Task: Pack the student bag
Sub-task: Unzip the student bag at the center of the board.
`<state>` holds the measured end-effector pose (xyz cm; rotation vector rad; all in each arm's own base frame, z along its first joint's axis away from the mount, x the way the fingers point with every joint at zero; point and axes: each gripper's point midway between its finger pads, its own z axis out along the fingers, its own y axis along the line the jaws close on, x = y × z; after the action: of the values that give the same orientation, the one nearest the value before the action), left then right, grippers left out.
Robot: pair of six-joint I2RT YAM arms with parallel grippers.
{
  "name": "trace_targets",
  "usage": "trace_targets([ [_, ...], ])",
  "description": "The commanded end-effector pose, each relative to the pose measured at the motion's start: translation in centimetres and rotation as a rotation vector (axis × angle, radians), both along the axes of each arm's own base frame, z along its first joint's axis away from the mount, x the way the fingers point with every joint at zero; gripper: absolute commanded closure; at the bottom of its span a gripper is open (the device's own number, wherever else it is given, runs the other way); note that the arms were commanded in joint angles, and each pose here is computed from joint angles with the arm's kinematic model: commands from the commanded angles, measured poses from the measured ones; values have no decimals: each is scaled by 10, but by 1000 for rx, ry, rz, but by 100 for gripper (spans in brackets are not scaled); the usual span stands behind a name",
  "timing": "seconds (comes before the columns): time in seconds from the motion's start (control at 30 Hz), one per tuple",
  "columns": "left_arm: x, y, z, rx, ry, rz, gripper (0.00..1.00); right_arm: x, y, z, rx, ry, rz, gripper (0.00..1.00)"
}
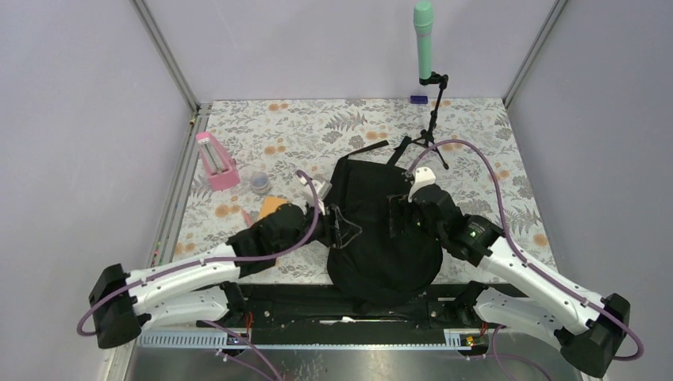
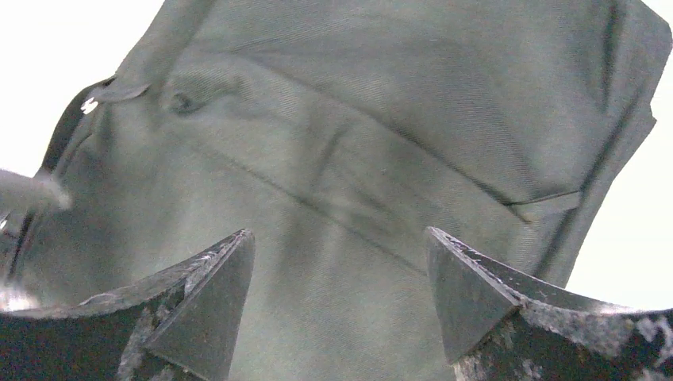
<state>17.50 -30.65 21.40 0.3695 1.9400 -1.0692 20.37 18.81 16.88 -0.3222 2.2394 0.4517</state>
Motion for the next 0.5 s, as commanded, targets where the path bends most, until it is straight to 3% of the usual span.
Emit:
trace_targets([
  [0.0, -11, -28, 4, -98, -8, 21, 51, 26, -22, -4, 16, 11, -164, 16],
  [0.23, -50, -62, -53, -12, 88, -70, 59, 58, -61, 1, -36, -48, -335, 14],
  [0.47, -67, -58, -94, 100, 102, -72, 64, 72, -82, -21, 43, 74, -437, 20],
])
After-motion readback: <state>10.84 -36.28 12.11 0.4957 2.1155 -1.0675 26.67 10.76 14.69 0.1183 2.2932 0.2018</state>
